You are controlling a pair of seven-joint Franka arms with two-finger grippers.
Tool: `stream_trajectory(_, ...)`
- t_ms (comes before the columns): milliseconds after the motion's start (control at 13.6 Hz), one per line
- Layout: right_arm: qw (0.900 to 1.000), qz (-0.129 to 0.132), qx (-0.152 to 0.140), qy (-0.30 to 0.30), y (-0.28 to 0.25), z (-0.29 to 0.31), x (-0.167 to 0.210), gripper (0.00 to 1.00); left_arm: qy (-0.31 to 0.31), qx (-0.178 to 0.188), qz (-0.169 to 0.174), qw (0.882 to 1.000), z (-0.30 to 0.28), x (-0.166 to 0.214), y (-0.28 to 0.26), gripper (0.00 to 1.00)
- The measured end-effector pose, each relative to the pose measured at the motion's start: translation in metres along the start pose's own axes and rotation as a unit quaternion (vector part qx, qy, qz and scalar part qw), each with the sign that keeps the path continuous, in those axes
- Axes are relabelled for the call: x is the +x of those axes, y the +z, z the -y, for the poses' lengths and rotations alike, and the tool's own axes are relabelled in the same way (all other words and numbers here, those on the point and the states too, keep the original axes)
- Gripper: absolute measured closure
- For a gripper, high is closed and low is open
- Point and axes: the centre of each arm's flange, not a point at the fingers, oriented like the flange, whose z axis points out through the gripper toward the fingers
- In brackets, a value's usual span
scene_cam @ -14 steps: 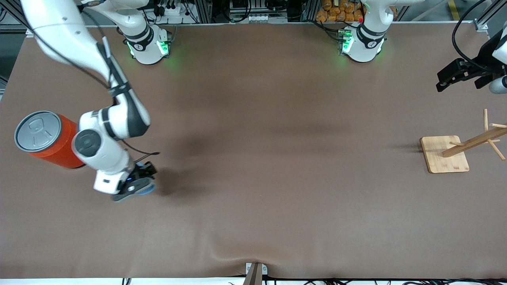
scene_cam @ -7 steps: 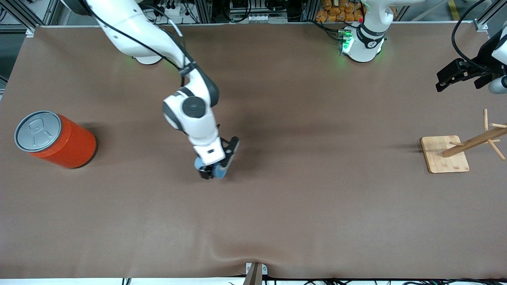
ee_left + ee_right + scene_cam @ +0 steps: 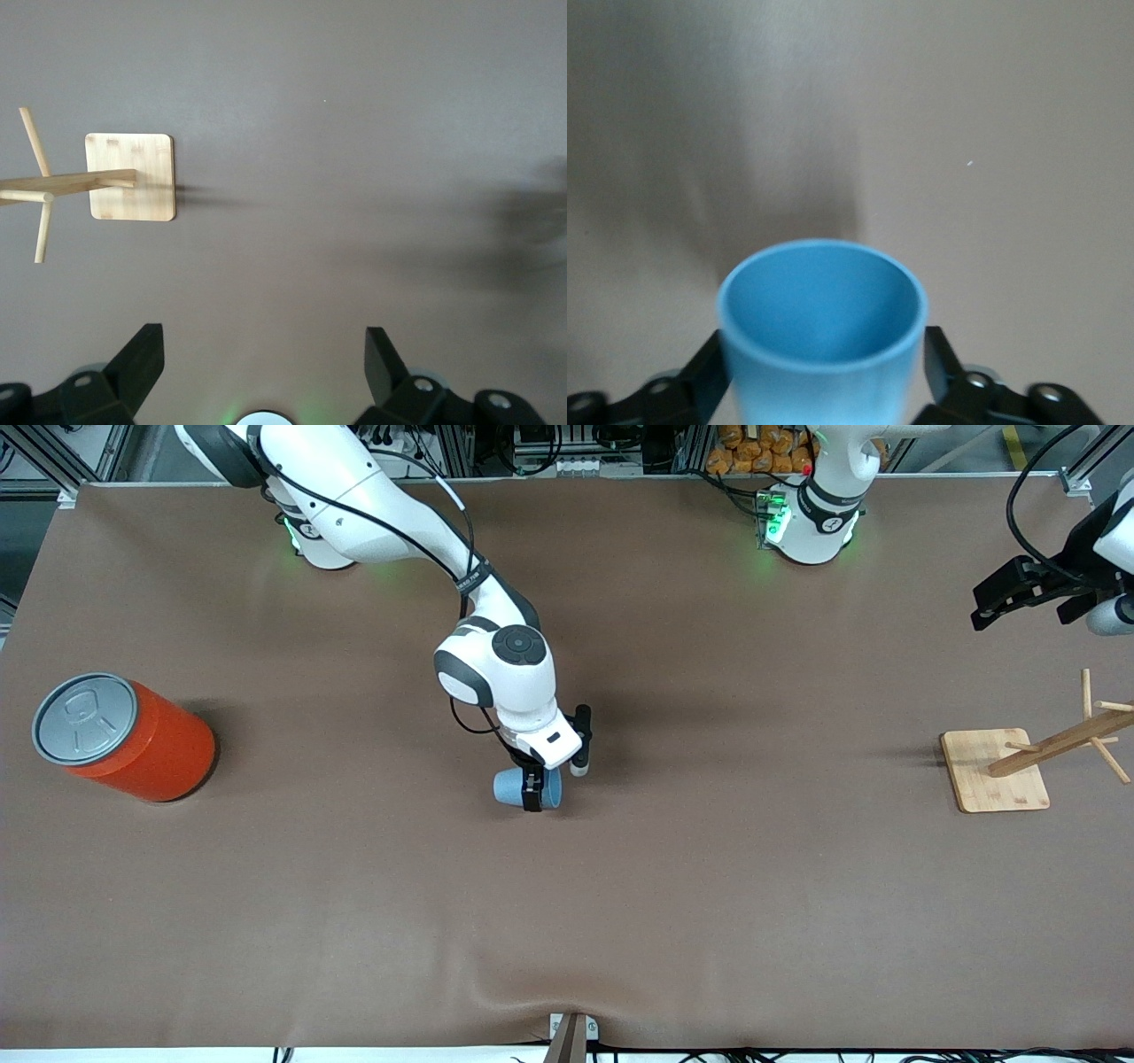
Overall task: Flip cup
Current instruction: 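Carry the blue cup with the right gripper toward the table middle, then release the cup and withdraw the right gripper while the left gripper approaches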
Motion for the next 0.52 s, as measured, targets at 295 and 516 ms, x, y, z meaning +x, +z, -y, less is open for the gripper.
stream_trajectory(295,0.998,-0.016,0.023,0.049,-0.016,-0.007,0.011,0.00,0.033,0.002,0.012,0.999,-0.037,0.001,0.012,0.00)
stream_trajectory(516,0.994,-0.007,0.044,0.098,-0.060,-0.030,0.006,0.00,0.051,0.002,0.020,0.999,-0.060,0.007,0.026,0.00)
